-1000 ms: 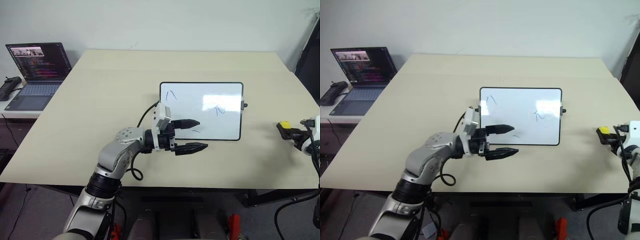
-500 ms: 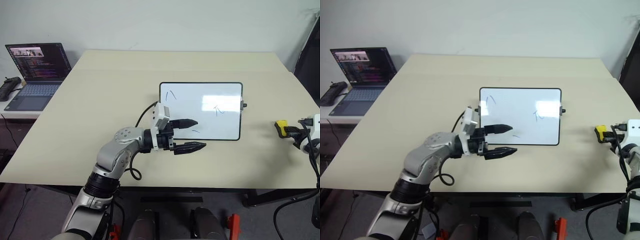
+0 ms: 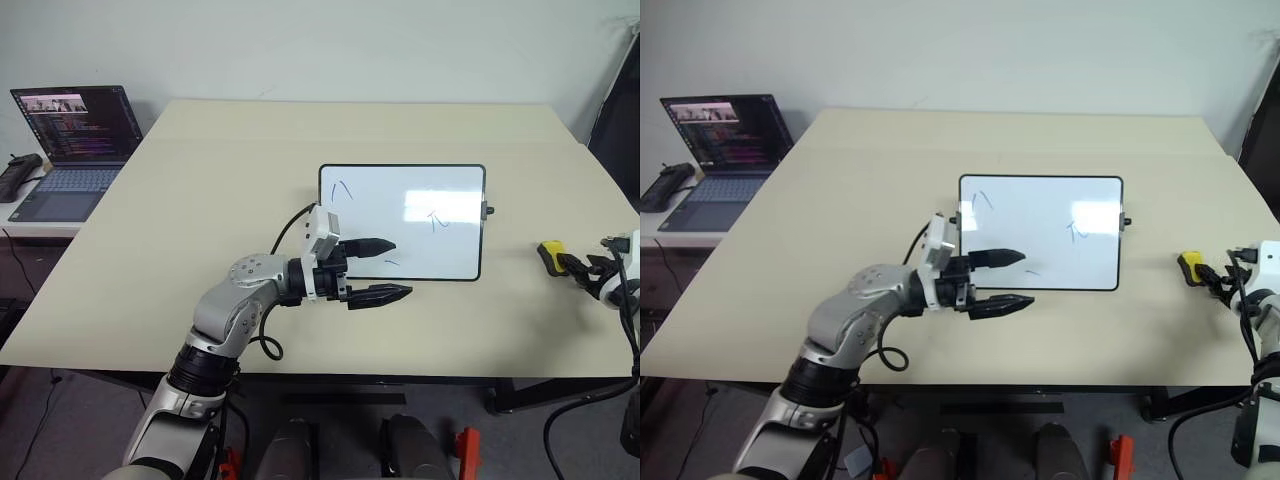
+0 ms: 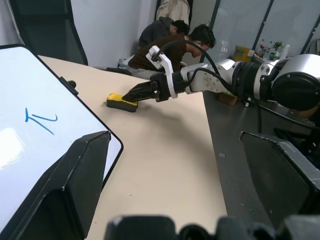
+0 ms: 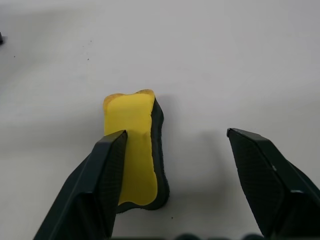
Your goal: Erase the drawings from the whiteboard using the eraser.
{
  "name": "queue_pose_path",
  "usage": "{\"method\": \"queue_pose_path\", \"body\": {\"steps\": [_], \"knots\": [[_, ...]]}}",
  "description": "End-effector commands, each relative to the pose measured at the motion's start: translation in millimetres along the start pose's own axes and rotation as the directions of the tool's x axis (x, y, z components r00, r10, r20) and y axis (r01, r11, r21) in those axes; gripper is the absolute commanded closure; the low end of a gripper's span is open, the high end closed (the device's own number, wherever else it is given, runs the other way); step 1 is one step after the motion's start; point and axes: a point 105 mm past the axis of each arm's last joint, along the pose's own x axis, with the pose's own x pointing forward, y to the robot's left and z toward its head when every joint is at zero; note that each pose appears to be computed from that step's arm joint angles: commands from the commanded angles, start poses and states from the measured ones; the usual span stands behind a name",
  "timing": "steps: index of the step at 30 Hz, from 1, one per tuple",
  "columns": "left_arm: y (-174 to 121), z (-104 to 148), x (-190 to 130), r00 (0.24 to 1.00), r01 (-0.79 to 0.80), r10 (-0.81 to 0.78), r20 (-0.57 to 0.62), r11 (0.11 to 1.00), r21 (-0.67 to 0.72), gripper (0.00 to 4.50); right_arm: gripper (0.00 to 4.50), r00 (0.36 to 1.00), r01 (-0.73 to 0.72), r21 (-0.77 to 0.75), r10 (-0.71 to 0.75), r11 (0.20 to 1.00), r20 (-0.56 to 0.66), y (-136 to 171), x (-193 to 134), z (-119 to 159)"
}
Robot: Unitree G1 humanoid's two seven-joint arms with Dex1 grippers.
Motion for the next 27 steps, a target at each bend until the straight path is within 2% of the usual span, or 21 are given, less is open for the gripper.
{"method": "queue_pose_path", "body": {"steps": [1, 11, 14, 15, 16, 20, 27], "knots": [[-3.2, 9.4, 2.0, 1.000, 0.021, -0.021, 0.011, 0.999, 0.044, 0.00, 1.23, 0.998, -0.019, 0.043, 0.016, 0.999, 0.064, 2.5, 0.0, 15.3], [-5.0, 8.3, 2.5, 1.000, 0.022, -0.023, 0.012, 0.999, 0.042, 0.00, 1.23, 0.990, -0.091, 0.050, 0.085, 0.995, 0.115, 19.1, 2.7, 31.2], [-5.2, 7.9, 2.4, 1.000, 0.022, -0.022, 0.011, 0.999, 0.041, 0.00, 0.63, 0.989, -0.097, 0.027, 0.093, 0.995, 0.119, 22.1, 2.6, 35.2], [-5.3, 7.8, 2.4, 1.000, 0.022, -0.022, 0.011, 0.999, 0.041, 0.00, 0.25, 0.988, -0.095, 0.022, 0.091, 0.995, 0.122, 22.5, 2.6, 36.2], [-5.3, 7.7, 2.4, 1.000, 0.021, -0.021, 0.011, 0.999, 0.041, 0.00, 0.05, 0.987, -0.099, 0.022, 0.096, 0.995, 0.125, 23.8, 2.6, 37.7], [-5.4, 7.5, 2.8, 1.000, 0.019, -0.019, 0.011, 0.999, 0.039, 0.00, 0.05, 0.989, -0.101, -0.003, 0.100, 0.995, 0.108, 26.7, 3.6, 36.0], [-5.6, 5.3, 2.3, 1.000, 0.013, -0.013, 0.007, 0.999, 0.036, 0.00, 0.05, 0.998, -0.057, -0.046, 0.059, 0.997, 0.033, 27.0, 10.0, 15.5]]}}
